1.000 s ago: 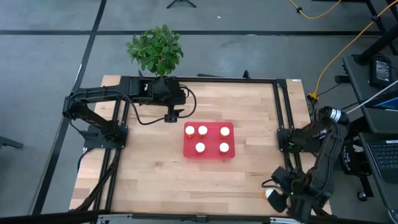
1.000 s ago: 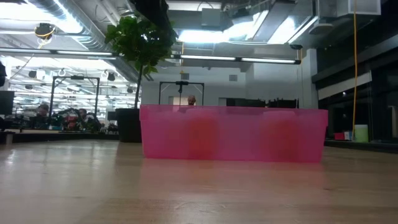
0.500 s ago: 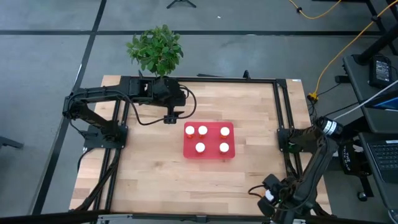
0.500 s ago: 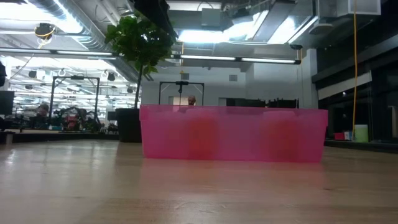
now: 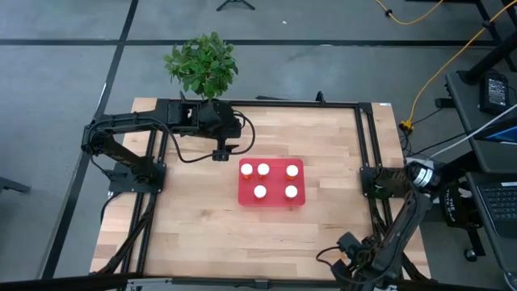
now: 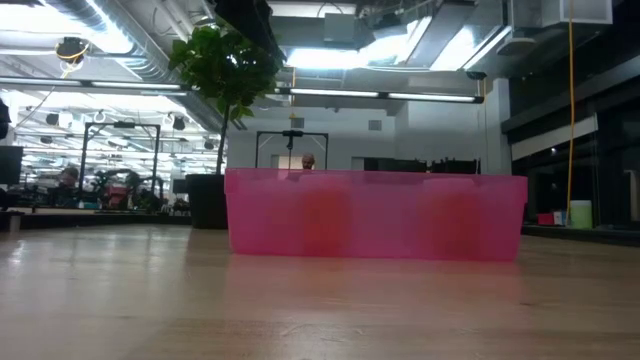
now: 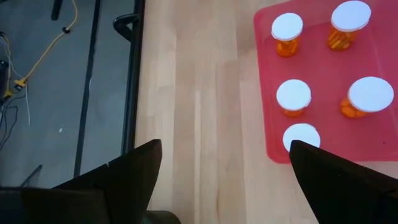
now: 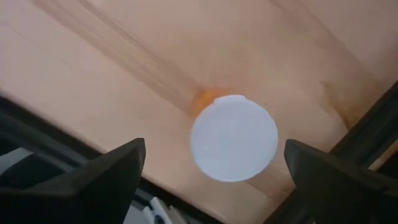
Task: Pick and place pill bottles into a basket
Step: Put the orange pill bottle into the red bin
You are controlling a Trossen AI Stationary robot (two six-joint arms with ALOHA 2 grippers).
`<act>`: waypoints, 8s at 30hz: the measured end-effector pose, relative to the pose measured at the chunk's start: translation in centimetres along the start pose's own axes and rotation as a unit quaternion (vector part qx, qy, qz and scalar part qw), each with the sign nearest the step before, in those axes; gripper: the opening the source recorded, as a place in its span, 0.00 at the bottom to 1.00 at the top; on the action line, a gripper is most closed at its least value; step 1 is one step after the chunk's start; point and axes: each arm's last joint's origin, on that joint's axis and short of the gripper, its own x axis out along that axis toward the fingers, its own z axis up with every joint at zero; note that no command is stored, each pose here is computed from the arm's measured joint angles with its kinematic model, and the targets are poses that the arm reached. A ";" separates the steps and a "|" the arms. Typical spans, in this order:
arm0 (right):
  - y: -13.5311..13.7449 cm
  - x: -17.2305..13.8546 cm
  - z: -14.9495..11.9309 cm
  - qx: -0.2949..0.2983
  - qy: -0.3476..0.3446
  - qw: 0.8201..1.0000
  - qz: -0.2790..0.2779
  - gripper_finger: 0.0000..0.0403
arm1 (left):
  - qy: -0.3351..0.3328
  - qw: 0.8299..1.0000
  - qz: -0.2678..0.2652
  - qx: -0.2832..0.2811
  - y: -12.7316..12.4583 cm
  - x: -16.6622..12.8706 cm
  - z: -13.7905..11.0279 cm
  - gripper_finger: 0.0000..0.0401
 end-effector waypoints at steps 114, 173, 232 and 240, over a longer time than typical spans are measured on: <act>-3.2 6.1 17.2 -0.056 0.007 0.968 0.245 0.64 | 0.006 1.000 -0.030 -0.002 -0.2 0.0 -0.2 0.93; -4.6 7.3 20.4 0.044 0.053 0.981 0.180 0.61 | 0.014 0.999 -0.051 -0.010 -0.1 0.1 -0.5 0.93; -3.7 -12.8 23.0 -0.168 -0.509 0.844 0.017 0.47 | -0.077 0.993 0.083 -0.027 -2.4 -1.0 2.4 0.93; -4.8 -14.3 26.0 -0.214 -0.569 0.792 0.052 0.47 | -0.192 0.978 0.082 0.017 -5.0 -2.7 4.9 0.93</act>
